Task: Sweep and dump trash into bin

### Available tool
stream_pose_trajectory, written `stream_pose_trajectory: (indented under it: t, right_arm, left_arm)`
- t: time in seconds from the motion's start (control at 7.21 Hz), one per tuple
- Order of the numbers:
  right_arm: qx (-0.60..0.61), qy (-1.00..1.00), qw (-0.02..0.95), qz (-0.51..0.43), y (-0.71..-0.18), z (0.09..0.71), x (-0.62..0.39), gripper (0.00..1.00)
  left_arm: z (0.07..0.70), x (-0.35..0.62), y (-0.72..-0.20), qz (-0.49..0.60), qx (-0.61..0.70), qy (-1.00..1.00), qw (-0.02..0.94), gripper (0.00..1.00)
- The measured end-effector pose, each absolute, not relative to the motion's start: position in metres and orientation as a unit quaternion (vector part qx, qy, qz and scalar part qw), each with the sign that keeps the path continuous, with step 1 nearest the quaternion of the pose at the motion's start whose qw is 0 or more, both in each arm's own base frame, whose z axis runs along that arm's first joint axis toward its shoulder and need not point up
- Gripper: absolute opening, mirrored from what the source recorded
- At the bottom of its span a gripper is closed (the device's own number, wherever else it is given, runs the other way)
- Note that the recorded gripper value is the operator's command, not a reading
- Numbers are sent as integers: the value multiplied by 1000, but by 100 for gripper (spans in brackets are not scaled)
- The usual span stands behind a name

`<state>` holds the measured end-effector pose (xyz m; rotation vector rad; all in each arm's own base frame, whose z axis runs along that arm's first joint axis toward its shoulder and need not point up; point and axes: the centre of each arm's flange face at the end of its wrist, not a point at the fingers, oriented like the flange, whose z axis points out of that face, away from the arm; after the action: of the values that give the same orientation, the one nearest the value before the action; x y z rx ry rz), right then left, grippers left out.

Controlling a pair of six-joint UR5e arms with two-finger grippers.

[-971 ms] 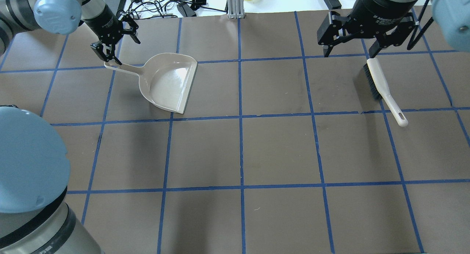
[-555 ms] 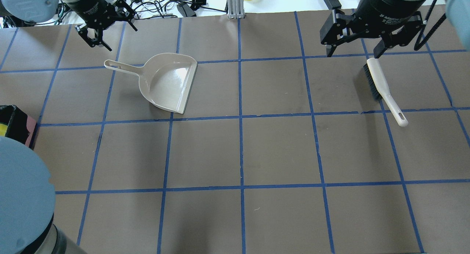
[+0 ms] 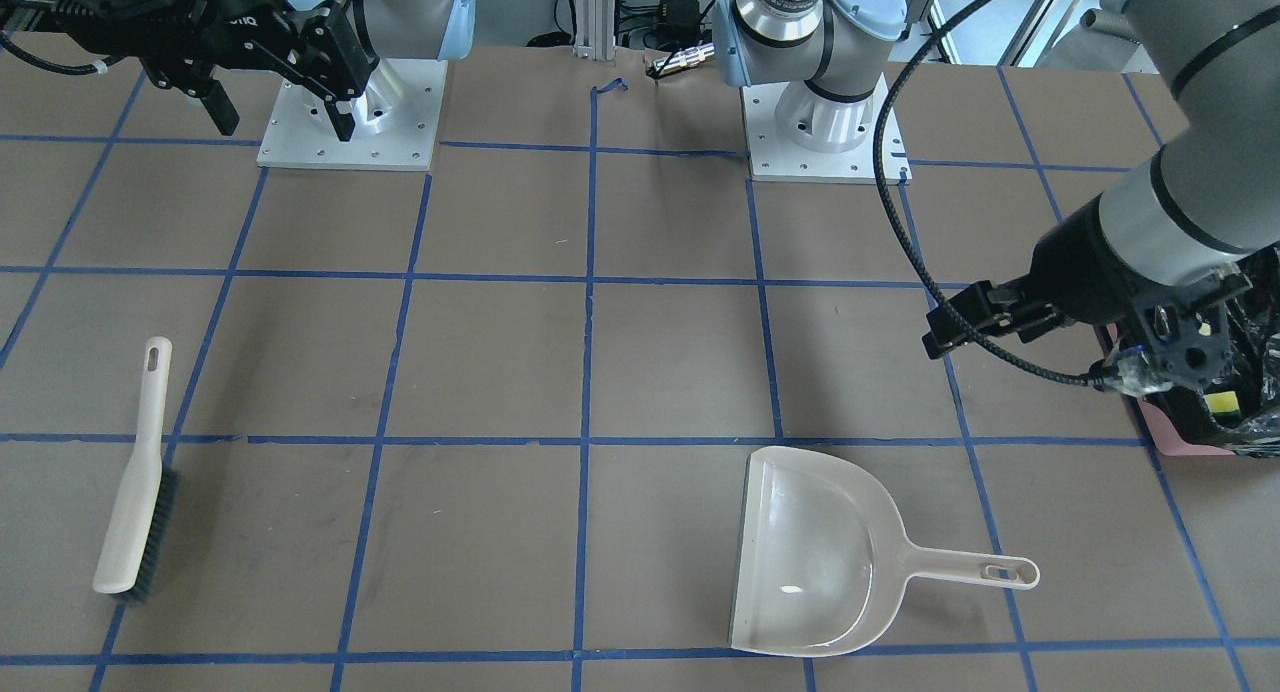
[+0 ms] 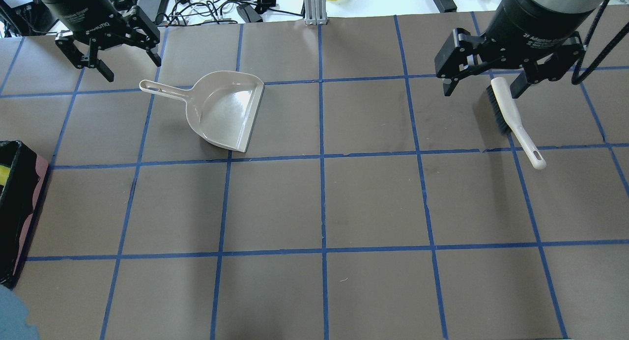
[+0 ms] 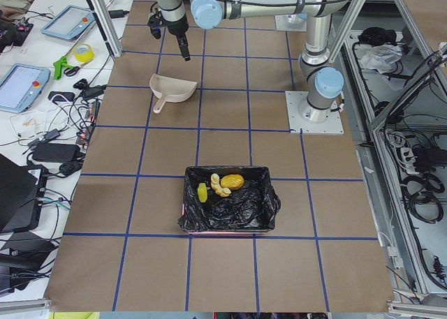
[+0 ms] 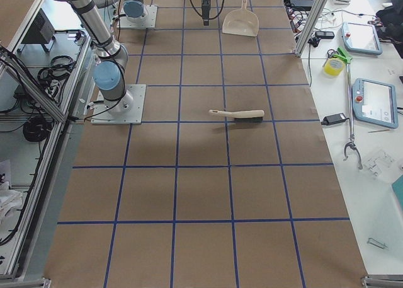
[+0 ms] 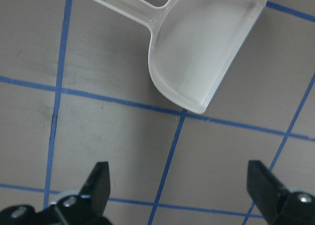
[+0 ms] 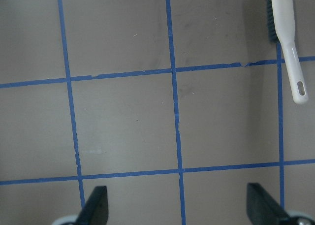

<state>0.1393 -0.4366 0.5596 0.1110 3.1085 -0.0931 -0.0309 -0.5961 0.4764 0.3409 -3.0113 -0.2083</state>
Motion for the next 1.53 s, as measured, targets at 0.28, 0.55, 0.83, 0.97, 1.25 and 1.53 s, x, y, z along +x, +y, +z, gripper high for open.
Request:
stream_pose_trajectory:
  t: [0.28,0.55,0.83,0.97,1.25,1.53]
  right_arm:
    - [35,999,14,-30,-430,564,139,100]
    - [34,999,12,-31,-428,565,139,100]
    - [33,999,12,-32,-427,566,139,100]
    - [33,999,12,-32,-427,567,139,100]
    - [34,999,12,-34,-427,567,139,100]
    - [33,999,11,-37,-430,566,139,100]
  left_arm:
    - [480,-38,-560,-67,107,-991,49,98]
    - [474,-48,-532,-31,102,-993,44,100]
    - [485,-64,-513,-3,86,-995,43,100]
    - [496,-68,-511,8,83,-996,45,100]
    - [516,-75,-512,21,76,-996,44,100]
    - [515,-91,-511,17,60,-997,40,100]
